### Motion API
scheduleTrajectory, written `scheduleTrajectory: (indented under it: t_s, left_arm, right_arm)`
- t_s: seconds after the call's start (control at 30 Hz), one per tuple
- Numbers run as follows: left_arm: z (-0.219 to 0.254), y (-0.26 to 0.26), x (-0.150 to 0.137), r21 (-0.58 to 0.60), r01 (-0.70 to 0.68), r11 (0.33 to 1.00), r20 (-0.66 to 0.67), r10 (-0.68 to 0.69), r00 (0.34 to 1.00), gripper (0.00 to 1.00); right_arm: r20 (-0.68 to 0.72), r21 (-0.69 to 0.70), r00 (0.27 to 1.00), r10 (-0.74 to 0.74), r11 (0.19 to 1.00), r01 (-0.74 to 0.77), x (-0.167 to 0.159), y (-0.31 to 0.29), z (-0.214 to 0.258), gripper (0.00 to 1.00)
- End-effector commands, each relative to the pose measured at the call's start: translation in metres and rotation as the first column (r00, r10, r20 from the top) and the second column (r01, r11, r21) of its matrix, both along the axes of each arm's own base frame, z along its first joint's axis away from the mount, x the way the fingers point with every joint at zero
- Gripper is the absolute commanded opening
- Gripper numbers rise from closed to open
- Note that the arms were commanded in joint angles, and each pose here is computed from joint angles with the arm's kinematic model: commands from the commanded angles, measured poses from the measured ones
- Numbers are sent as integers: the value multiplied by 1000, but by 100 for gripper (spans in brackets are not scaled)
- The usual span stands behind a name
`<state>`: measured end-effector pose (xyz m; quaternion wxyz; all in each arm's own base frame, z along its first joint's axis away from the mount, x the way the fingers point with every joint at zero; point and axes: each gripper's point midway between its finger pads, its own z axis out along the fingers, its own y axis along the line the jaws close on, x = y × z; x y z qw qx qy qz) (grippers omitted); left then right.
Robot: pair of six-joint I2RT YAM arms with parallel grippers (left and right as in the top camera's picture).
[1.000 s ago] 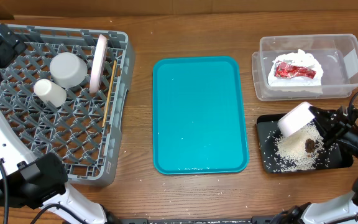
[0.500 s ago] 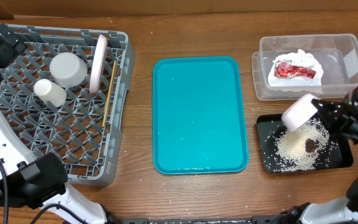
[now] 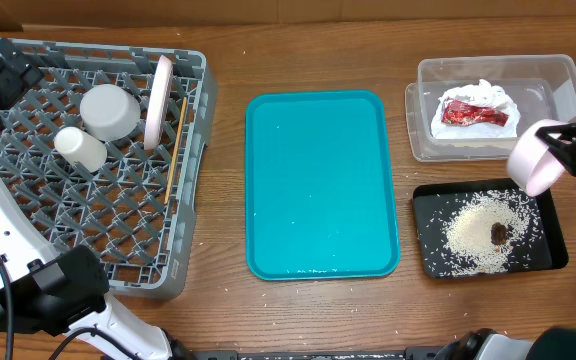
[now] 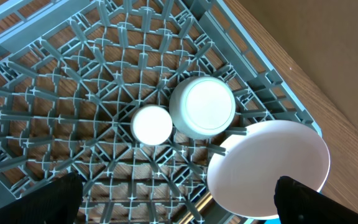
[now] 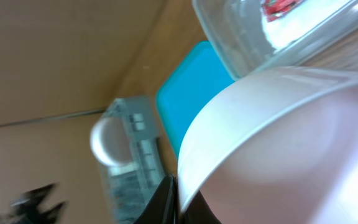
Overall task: Sort waste into correct bins and load items into the dishwasher
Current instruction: 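Carry the emptied saucer back and set it on the teal tray, then release the saucer and withdraw the right gripper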
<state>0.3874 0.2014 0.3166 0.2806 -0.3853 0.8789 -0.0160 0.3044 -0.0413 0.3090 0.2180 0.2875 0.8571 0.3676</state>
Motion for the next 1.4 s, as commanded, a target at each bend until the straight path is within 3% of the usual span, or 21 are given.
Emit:
scheduleTrajectory:
  t_s: [0.0,0.13,0.3,0.43,0.5,0.87,1.07,1.1,1.17,1.2,1.23,1.3,1.37]
  left_arm:
    - [1,2,0,7,-10,1000,1,10,1000,100]
    - [1,2,0,7,-10,1000,1,10,1000,100]
    - [1,2,0,7,-10,1000,1,10,1000,100]
    - [1,2,0,7,-10,1000,1,10,1000,100]
    - [1,2,0,7,-10,1000,1,10,1000,100]
    - [1,2,0,6,-10,1000,1,10,1000,100]
    - [1,1,1,5,-8,1000,5,8,1000,100]
    - [1,2,1,6,-8,1000,4,8,1000,100]
    - [1,1,1,5,-9,1000,5,9,1000,100]
    - [2,1,2,-2,-11,1000,12,11,1000,100]
    - [2,-2,4,-22,-15,1000,23,15,1000,100]
    - [2,-9,5,-61,3,998,33,-1,999,100]
    - [-1,-30,3,-162,56,985,36,-51,998,100]
  right_arm:
    - [-20,-144,1000,0,990,-2,-1,31,13,4]
    - [-12,-213,984,175,962,-174,12,105,10,4]
    - [-45,-355,967,251,900,-251,29,192,-16,4]
    - [-77,-432,919,388,817,-381,28,264,-50,4]
    - [-128,-460,915,383,794,-397,27,284,-73,4]
    - [-414,-546,823,389,617,-567,8,344,-216,4]
    - [-442,-535,809,388,610,-585,6,346,-229,5]
    - [-445,-535,808,387,608,-586,6,346,-230,11]
    - [-445,-535,806,389,607,-588,6,346,-230,36]
    - [-445,-534,806,390,607,-589,5,347,-230,42]
    - [-445,-526,804,395,611,-592,5,349,-230,54]
    - [-446,-508,797,406,618,-599,3,352,-230,64]
    - [-450,-486,790,417,627,-609,2,354,-225,65]
